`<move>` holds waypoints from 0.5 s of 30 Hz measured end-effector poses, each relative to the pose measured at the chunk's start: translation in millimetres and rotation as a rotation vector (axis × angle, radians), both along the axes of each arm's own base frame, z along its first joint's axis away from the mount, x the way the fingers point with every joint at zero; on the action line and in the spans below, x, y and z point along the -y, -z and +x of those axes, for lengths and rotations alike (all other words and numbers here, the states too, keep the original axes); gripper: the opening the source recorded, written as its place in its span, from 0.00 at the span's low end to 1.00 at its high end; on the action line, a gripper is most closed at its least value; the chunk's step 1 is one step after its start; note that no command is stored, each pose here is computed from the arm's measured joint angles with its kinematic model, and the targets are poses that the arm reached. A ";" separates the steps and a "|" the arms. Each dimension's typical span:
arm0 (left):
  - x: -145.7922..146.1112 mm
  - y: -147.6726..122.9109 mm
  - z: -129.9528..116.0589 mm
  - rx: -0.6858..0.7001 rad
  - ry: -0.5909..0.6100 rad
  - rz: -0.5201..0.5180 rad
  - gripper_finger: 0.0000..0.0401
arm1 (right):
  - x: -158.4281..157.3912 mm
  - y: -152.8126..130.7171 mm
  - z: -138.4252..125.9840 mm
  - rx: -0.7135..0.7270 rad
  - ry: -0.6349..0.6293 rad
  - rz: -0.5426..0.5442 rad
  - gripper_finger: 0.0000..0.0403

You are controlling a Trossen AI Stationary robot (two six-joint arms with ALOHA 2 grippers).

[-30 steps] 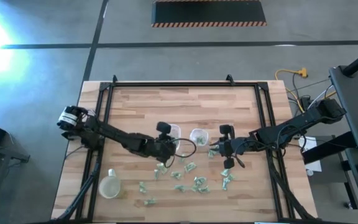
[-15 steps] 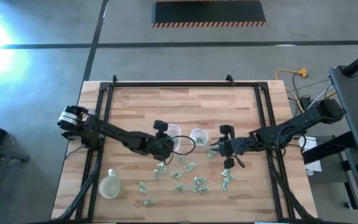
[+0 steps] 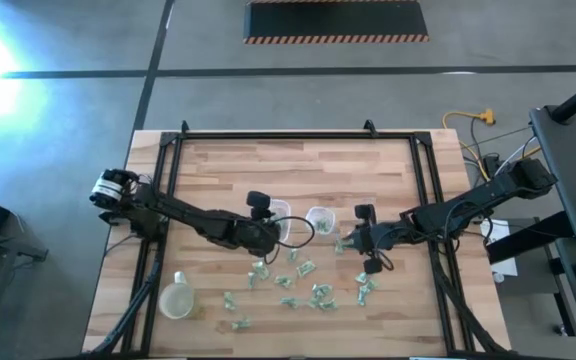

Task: Pick and place items into bin
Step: Put the white stevia packet into the right transparent bin

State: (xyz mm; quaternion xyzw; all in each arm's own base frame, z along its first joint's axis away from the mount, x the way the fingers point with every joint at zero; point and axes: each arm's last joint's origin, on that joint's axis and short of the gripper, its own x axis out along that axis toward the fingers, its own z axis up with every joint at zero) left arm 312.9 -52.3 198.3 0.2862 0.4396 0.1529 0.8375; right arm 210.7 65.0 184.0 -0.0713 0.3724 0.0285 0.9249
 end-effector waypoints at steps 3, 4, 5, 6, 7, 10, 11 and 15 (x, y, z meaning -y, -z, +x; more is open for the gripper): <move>0.2 -15.8 -2.3 0.057 -0.002 -0.015 0.30 | 0.3 4.0 -4.1 -0.066 0.043 0.074 0.16; -0.1 -20.0 -3.9 0.074 -0.005 -0.020 0.30 | 0.6 5.1 -5.3 -0.082 0.064 0.089 0.17; 0.1 -24.1 -5.6 0.092 -0.011 -0.030 0.30 | 1.1 5.8 -6.1 -0.093 0.081 0.098 0.17; 0.4 -27.6 -7.9 0.108 -0.021 -0.045 0.30 | 1.5 6.6 -6.9 -0.102 0.091 0.097 0.17; 0.5 -30.8 -10.4 0.121 -0.031 -0.061 0.30 | 1.8 7.7 -7.5 -0.106 0.095 0.091 0.18; 1.1 -38.2 -18.0 0.145 -0.059 -0.109 0.30 | 3.5 12.0 -7.2 -0.099 0.130 0.043 0.19; 1.7 -39.6 -20.7 0.143 -0.067 -0.120 0.30 | 4.3 14.4 -7.5 -0.103 0.145 0.023 0.20; 4.1 -43.5 -27.2 0.149 -0.079 -0.147 0.30 | 7.0 25.2 -8.6 -0.138 0.168 -0.015 0.24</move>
